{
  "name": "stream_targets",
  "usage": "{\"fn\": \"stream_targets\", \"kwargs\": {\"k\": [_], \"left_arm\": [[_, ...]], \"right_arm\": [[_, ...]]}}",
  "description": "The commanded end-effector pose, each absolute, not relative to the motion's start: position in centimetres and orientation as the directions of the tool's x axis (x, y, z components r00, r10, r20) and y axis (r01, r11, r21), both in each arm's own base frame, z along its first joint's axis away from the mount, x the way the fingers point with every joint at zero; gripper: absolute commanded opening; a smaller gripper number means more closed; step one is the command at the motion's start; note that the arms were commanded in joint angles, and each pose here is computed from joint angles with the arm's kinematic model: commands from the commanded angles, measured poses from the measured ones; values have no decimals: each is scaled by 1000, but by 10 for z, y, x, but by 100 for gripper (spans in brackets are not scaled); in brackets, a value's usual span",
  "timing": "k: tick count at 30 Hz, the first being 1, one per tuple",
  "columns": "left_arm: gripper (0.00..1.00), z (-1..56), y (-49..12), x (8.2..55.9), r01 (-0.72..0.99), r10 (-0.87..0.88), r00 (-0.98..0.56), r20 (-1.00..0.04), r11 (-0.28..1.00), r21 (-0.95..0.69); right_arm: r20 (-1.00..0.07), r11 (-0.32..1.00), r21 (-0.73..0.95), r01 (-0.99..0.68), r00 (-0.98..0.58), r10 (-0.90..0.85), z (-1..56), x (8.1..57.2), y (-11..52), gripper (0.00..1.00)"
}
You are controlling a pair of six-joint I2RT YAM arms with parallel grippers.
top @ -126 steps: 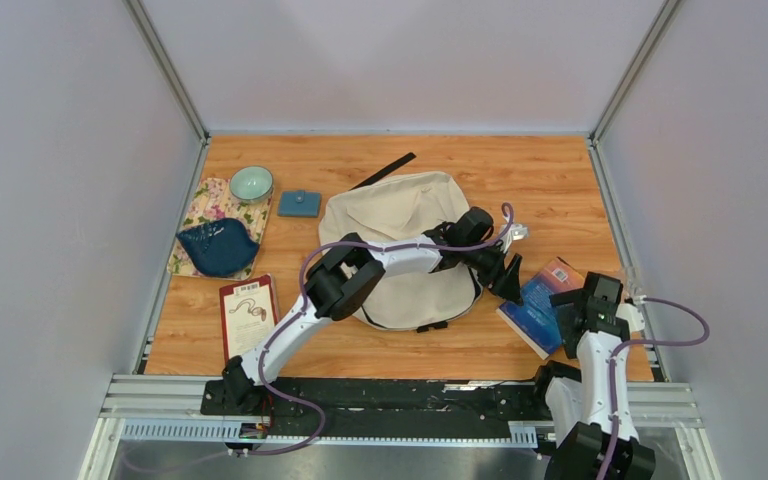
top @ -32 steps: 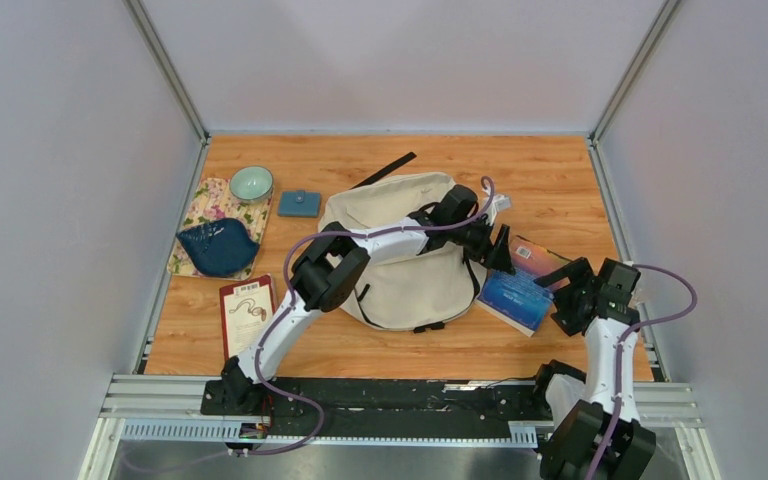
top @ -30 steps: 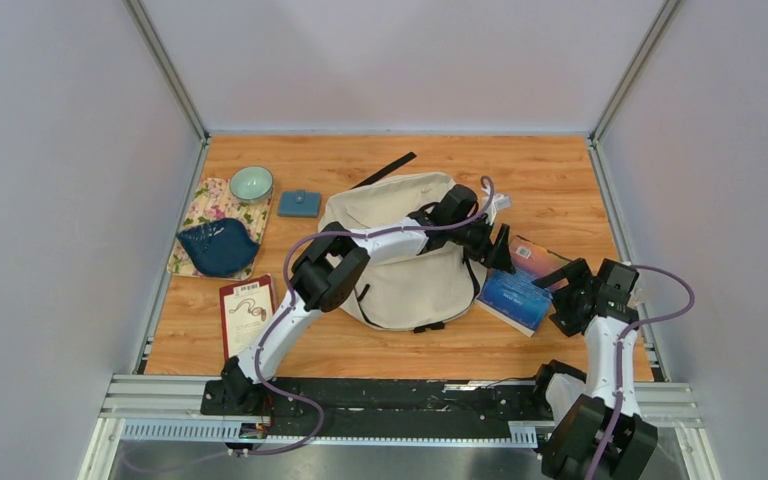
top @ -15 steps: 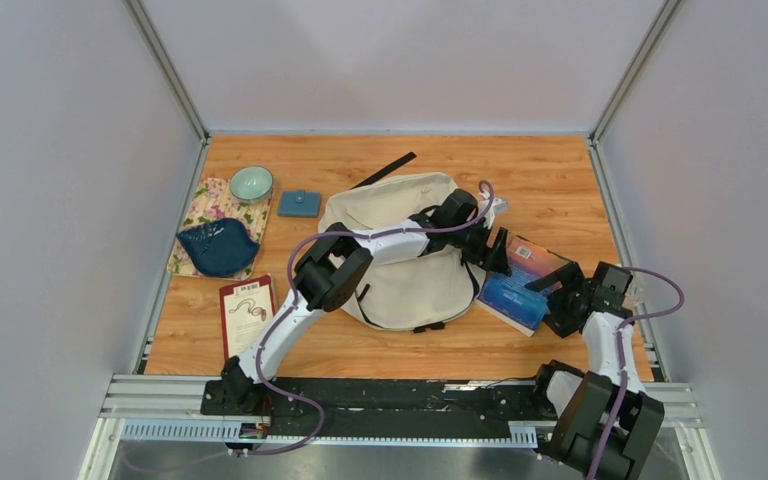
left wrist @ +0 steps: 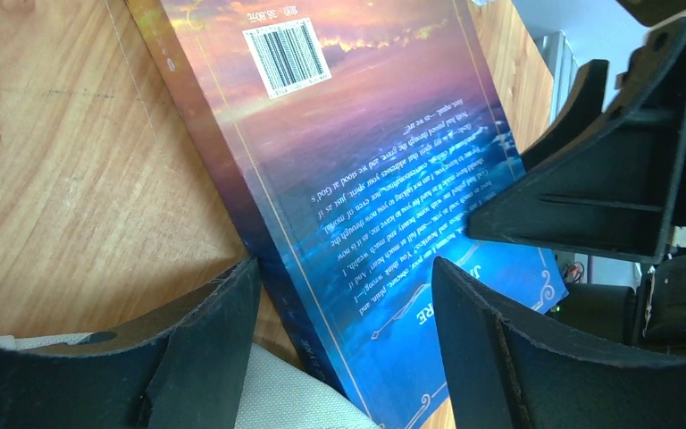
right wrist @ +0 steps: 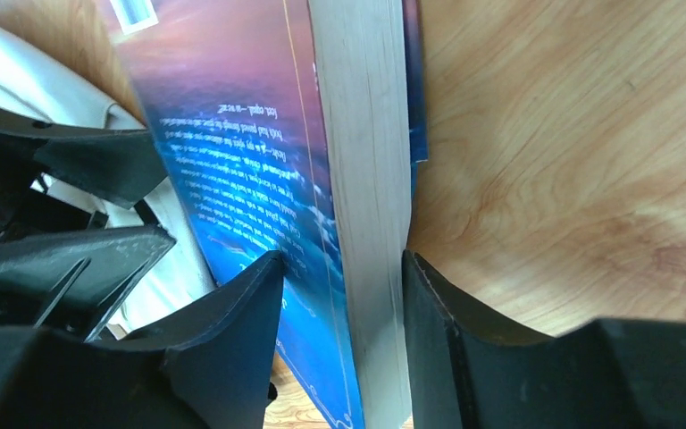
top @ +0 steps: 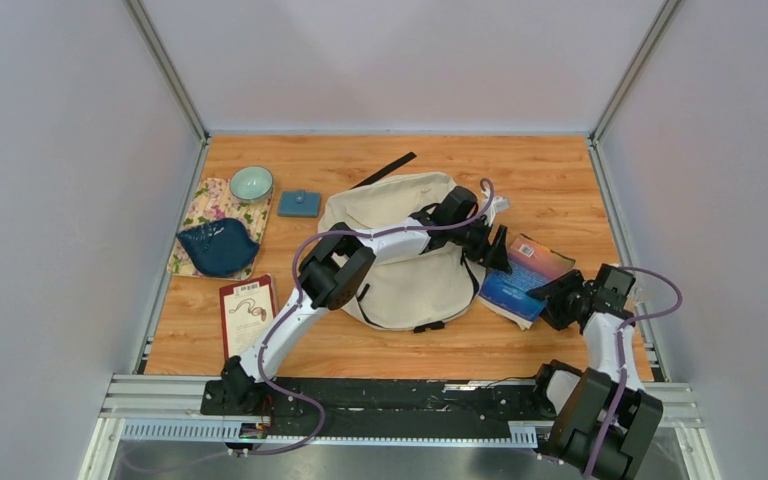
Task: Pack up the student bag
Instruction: Pick up the book from the center of the board.
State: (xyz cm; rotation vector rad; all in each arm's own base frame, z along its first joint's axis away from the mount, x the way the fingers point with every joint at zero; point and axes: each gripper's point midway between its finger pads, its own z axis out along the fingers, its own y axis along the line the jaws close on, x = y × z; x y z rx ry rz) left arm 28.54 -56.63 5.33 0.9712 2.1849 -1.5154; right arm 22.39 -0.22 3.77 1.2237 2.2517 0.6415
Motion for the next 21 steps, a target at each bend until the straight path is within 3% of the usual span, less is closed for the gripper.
{"fn": "stream_targets", "kwargs": {"k": [1, 3, 4, 6, 15, 16, 17, 18, 21], "left_arm": [[75, 62, -577, 240, 642, 433, -716, -547, 101, -760], [75, 66, -580, 241, 651, 420, -709, -566, 83, -755], [74, 67, -580, 241, 648, 419, -712, -563, 84, -757], [73, 69, -580, 241, 645, 417, -714, -562, 81, -760], [72, 85, -579, 242, 662, 404, -702, -586, 66, -747], [72, 85, -579, 240, 661, 406, -702, -585, 65, -748], [72, 84, -579, 241, 659, 404, -704, -584, 65, -750], [72, 85, -580, 240, 655, 404, -706, -581, 63, -753], [72, 86, -581, 239, 646, 402, -713, -575, 56, -762]], "right_arm": [[-269, 492, 771, 405, -492, 828, 92, 249, 17, 49], [-289, 498, 772, 395, -479, 829, 96, 250, 16, 38], [-288, 500, 767, 401, -481, 828, 94, 249, 15, 21], [-280, 502, 755, 422, -484, 829, 89, 247, 14, 3], [-288, 524, 746, 411, -509, 811, 97, 247, 15, 0], [-285, 522, 748, 410, -512, 810, 98, 246, 15, 3], [-288, 527, 747, 406, -517, 806, 99, 245, 16, 12], [-284, 528, 748, 402, -525, 802, 100, 245, 17, 37], [-270, 544, 739, 397, -566, 779, 97, 240, 21, 58]]}}
